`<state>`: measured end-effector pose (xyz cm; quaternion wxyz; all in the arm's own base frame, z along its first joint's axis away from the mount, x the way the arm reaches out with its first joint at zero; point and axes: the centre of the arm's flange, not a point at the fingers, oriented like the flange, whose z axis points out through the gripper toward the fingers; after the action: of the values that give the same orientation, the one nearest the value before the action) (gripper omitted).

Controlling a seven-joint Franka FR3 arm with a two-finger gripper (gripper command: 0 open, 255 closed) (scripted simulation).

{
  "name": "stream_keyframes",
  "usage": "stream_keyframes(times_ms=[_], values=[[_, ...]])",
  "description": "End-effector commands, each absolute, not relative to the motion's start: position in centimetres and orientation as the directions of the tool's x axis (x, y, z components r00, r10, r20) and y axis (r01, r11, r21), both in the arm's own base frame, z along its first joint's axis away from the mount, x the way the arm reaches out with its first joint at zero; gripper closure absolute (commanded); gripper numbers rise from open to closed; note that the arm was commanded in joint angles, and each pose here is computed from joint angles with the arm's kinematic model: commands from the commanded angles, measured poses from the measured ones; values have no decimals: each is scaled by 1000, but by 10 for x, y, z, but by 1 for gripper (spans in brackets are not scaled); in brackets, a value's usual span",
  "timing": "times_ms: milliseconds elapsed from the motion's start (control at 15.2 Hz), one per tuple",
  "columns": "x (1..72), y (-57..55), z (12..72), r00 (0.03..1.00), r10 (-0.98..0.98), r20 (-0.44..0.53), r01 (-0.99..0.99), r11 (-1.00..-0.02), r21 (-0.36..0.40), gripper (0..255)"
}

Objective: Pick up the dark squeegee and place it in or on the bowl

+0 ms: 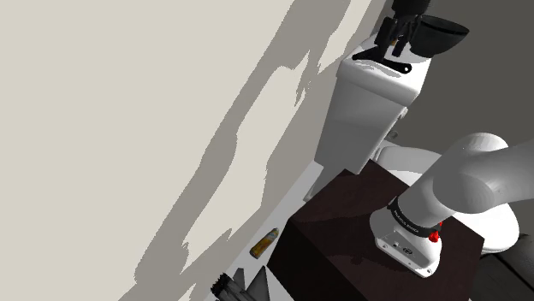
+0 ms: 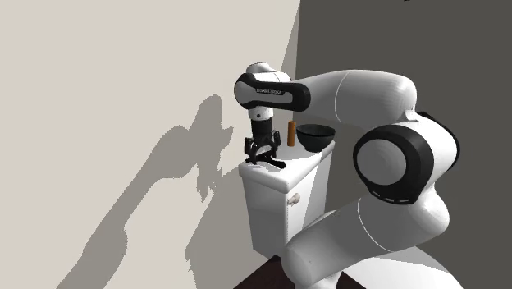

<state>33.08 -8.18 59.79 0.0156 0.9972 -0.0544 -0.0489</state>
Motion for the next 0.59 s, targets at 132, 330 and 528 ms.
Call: stream_keyframes(times_ms=[132,330,528], values=[[345,-132,615,994,-83,-77,-83,-997,-4,0],[345,-133,605,994,-82,-77,-83,-997,-5,0],[344,-133,589,994,-82,-77,-83,-997,-5,0]])
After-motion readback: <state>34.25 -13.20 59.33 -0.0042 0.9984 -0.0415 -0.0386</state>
